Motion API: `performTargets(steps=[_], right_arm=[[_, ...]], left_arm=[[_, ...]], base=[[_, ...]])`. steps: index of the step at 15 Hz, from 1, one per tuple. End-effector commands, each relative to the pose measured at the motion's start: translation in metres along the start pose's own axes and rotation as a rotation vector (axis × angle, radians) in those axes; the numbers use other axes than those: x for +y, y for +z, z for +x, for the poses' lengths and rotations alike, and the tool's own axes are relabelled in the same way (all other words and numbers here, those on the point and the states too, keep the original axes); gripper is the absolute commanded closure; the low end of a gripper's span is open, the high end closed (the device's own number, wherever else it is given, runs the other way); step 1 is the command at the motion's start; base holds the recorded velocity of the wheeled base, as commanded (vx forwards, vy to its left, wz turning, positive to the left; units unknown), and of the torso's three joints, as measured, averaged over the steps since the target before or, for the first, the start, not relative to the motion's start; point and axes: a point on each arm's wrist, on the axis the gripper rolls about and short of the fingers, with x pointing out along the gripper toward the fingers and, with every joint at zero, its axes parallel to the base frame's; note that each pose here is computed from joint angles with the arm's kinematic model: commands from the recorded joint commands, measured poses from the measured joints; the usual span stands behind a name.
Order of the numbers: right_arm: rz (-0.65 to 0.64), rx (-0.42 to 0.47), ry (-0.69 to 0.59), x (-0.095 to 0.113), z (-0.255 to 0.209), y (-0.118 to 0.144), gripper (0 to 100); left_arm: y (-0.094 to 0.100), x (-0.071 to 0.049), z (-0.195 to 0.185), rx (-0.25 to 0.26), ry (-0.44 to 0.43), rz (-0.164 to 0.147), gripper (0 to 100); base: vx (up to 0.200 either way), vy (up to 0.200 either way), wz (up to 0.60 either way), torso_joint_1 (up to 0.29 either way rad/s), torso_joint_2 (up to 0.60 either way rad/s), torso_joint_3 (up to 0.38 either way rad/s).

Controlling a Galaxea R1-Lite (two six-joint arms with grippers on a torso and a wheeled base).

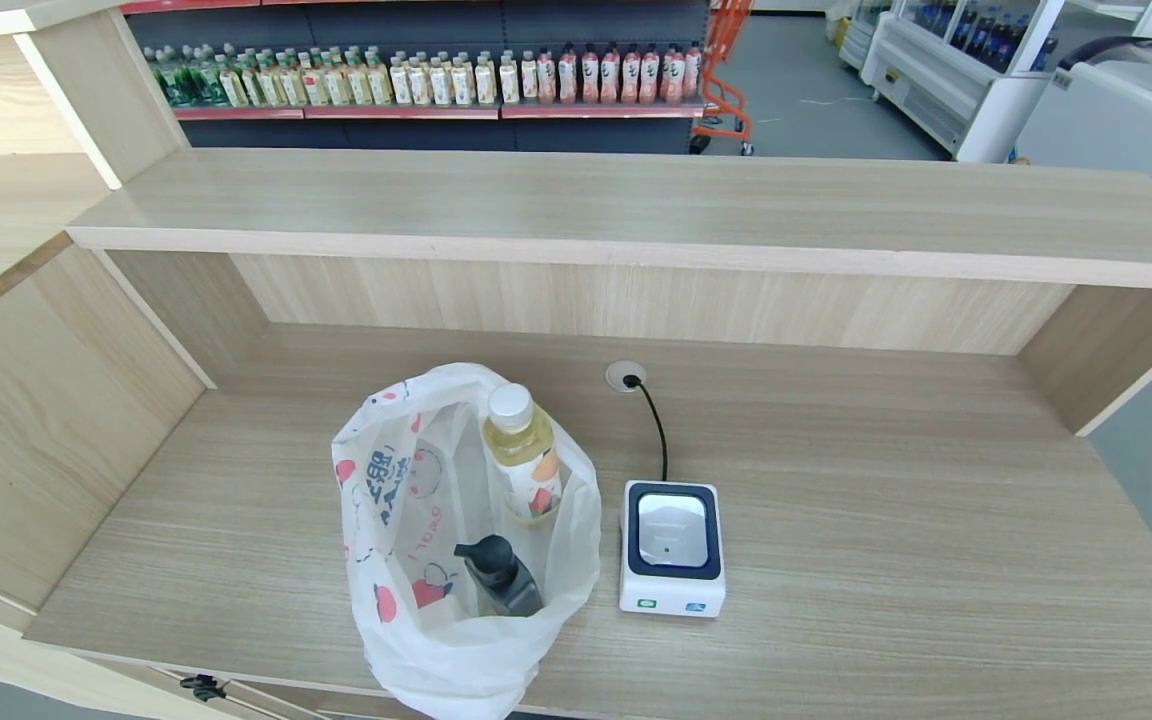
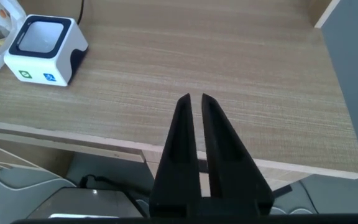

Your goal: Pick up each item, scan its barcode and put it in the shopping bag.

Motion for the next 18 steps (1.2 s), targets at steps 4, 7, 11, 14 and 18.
performTargets(steps=[4,7,11,14,18], right_arm=[[0.001,0.003,0.002,0.0,0.0001,-0.0001,100],[0.0,0.002,0.0,0.0,0.0001,0.0001,100],[-0.001,0.002,0.0,0.0,0.0001,0.0001,100],[-0.001,0.002,0.0,-0.0001,0.0001,0.0001,100],[-0.001,0.003,0.002,0.0,0.0001,-0.0001,100]], left_arm=[[0.0,0.0,0.0,0.0,0.0,0.0,0],[0.0,0.0,0.0,0.0,0.0,0.0,0],[0.0,0.0,0.0,0.0,0.0,0.0,0],[0.0,0.0,0.0,0.0,0.0,0.0,0],[0.0,0.0,0.0,0.0,0.0,0.0,0]], base=[[0.0,0.0,0.0,0.0,0.0,0.0],[0.0,0.0,0.0,0.0,0.0,0.0],[0.0,0.0,0.0,0.0,0.0,0.0],[0.0,0.0,0.0,0.0,0.0,0.0],[0.0,0.0,0.0,0.0,0.0,0.0]])
